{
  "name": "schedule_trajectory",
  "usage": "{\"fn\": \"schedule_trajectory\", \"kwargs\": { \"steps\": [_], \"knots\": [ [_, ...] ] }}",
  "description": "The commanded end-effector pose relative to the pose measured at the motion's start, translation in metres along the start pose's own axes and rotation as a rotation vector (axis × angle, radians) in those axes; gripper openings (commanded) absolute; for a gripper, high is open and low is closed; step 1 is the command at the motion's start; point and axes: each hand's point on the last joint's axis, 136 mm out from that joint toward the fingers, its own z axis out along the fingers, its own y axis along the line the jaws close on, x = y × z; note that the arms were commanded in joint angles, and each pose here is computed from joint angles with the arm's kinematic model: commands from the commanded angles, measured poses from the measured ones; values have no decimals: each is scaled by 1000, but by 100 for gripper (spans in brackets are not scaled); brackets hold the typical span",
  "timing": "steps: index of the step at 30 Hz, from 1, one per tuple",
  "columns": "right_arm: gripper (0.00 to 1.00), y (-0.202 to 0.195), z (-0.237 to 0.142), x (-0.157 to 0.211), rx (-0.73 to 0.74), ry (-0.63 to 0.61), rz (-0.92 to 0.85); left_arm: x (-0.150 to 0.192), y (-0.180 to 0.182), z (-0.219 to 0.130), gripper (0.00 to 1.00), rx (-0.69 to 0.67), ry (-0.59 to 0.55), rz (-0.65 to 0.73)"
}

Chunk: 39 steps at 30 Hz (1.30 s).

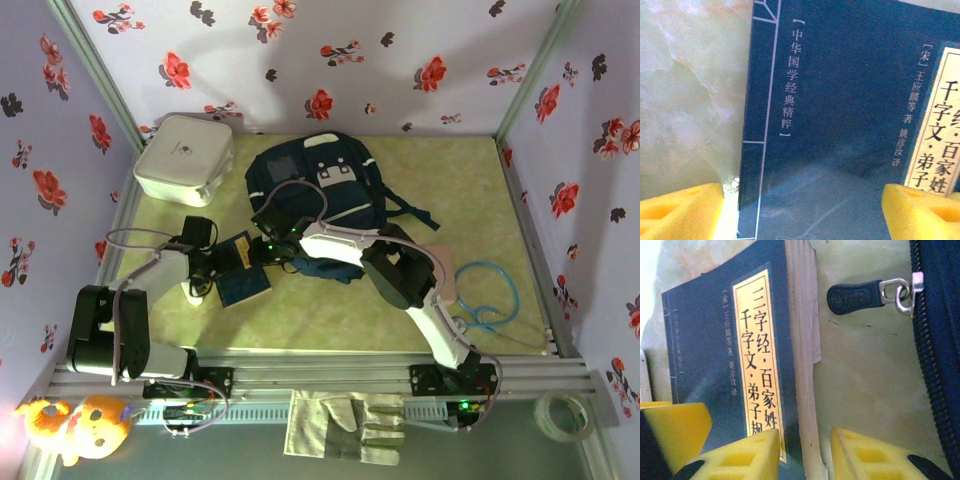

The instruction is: Pack books, pencil case, and school supplies into a backpack

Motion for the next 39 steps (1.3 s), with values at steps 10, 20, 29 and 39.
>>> {"fn": "schedule_trajectory", "kwargs": {
  "steps": [10, 20, 29, 39],
  "knots": [
    [27, -21, 19, 18, 81, 62, 16, 16, -3, 13, 80, 43, 86, -13],
    [22, -29, 25, 25, 100, 85, 27, 9, -31, -9, 71, 159, 88, -3],
    [21, -31, 27, 25, 100, 88, 36, -4, -64, -61, 63, 314, 36, -6],
    [20, -32, 29, 26, 95, 94, 41, -3, -86, -70, 44, 431, 53, -39]
  ]
}}
